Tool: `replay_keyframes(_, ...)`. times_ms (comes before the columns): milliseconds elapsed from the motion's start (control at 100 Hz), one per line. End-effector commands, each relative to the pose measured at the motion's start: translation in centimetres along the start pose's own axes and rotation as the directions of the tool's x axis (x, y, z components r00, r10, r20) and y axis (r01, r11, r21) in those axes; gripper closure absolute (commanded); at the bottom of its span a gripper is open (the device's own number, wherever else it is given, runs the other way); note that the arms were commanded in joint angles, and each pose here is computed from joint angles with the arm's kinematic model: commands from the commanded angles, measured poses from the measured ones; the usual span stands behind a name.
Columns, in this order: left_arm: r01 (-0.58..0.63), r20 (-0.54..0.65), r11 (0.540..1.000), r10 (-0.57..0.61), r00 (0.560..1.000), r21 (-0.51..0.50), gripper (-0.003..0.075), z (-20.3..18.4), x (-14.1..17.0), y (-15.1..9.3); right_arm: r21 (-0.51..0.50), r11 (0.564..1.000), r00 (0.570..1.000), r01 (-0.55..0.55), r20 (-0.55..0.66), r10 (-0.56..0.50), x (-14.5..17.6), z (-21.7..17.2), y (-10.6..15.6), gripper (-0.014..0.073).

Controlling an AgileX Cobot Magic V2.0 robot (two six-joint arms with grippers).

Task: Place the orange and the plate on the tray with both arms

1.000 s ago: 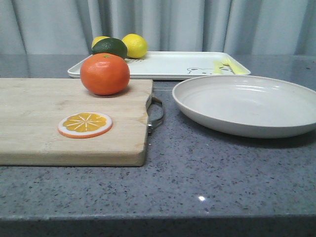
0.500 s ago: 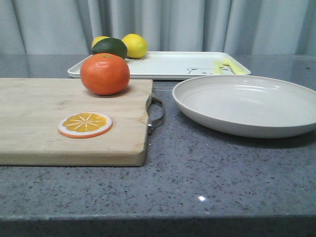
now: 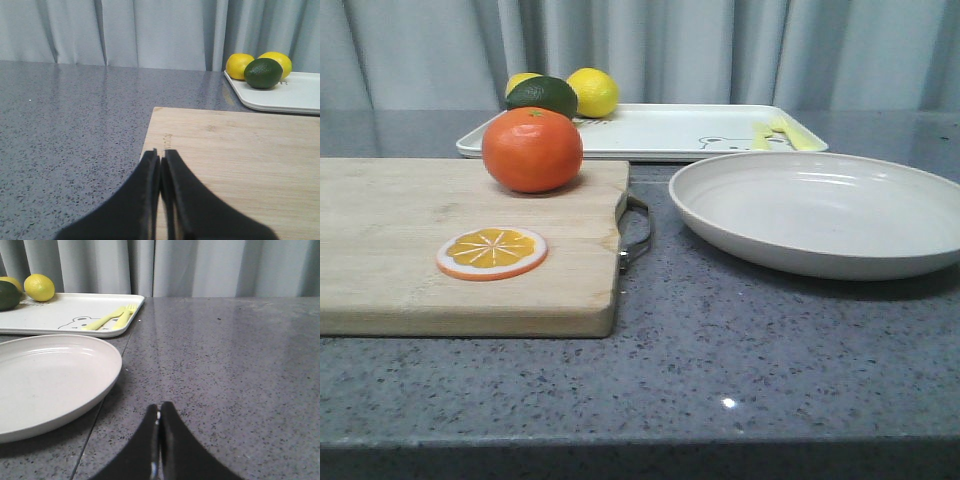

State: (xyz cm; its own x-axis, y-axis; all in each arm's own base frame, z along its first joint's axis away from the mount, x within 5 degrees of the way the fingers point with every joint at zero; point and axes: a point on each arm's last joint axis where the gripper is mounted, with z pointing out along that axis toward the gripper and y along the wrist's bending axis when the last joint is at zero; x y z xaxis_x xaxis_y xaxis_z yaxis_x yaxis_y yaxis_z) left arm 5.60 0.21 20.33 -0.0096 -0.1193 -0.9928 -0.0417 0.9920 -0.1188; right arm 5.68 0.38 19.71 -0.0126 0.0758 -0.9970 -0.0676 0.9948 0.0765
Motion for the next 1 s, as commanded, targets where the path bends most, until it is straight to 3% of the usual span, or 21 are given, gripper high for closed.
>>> replay_keyframes(0,0.008,0.113,1.000,-0.009,0.994,0.011,0.0741,-0.3,-0.7,-0.1,-0.012,1.000,0.992,0.015,0.124,-0.013,-1.7,-0.3,0.2,0.0662)
replay_keyframes(300,0.011,0.166,1.000,-0.014,0.986,0.019,0.0741,-0.6,-3.6,-0.4,-0.007,1.000,0.995,0.022,0.096,-0.021,-3.2,-0.3,0.3,0.0654)
replay_keyframes(680,0.004,0.160,1.000,-0.007,0.987,0.016,0.0741,1.1,-9.0,-1.0,-0.005,1.000,0.997,0.022,0.074,-0.022,-9.5,1.6,0.7,0.0652)
replay_keyframes(990,0.004,0.169,1.000,-0.007,0.986,0.016,0.0741,1.3,-9.4,-1.1,-0.012,1.000,0.991,0.018,0.134,-0.016,-10.5,1.9,0.8,0.0652)
